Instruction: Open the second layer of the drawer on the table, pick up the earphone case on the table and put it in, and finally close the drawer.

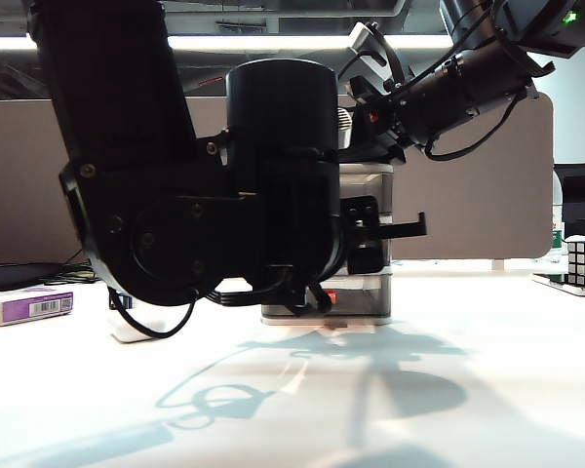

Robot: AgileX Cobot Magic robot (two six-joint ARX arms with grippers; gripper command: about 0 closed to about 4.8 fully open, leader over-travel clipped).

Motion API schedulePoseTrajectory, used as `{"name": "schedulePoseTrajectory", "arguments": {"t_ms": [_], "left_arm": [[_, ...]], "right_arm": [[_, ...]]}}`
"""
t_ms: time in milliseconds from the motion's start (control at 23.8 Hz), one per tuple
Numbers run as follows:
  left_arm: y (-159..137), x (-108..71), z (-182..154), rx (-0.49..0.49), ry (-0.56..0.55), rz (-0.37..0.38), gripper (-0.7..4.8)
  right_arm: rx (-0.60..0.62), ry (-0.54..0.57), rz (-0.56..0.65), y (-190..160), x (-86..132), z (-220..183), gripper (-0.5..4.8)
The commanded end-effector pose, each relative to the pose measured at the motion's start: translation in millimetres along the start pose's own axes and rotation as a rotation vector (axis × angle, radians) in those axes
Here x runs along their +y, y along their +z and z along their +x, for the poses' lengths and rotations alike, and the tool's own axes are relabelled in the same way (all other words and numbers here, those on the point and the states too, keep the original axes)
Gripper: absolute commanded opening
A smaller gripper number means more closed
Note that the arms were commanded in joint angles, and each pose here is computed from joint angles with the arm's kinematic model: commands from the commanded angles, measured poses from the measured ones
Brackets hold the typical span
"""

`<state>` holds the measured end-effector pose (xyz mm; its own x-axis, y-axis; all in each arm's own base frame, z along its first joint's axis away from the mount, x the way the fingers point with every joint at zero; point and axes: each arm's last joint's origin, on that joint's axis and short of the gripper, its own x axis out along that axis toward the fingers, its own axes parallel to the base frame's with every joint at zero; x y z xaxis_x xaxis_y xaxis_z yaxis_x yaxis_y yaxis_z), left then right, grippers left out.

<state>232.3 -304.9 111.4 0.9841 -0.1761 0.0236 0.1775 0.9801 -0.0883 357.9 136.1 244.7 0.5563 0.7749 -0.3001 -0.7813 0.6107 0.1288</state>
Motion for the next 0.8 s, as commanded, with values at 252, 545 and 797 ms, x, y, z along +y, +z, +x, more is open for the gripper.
{"name": "schedulePoseTrajectory", "arguments": {"t_ms": [252,545,797], "left_arm": [[-2.1,0.0,0.6,0.020,-0.009,-0.007,2.05],[-1.1,0.6,1.1,0.012,-0.003,-0.014,1.38],[0.7,1.0,2.0,-0.001,-0.002,-0.027,1.37]], "right_arm": [[-0.013,0.001,-0.010,3.0,0.6,0.3,-0.05],[-0.012,0.001,-0.008,2.7,0.5,0.4,-0.05],[-0.012,0.001,-0.009,2.7,0.5,0.4,-0.05]]}}
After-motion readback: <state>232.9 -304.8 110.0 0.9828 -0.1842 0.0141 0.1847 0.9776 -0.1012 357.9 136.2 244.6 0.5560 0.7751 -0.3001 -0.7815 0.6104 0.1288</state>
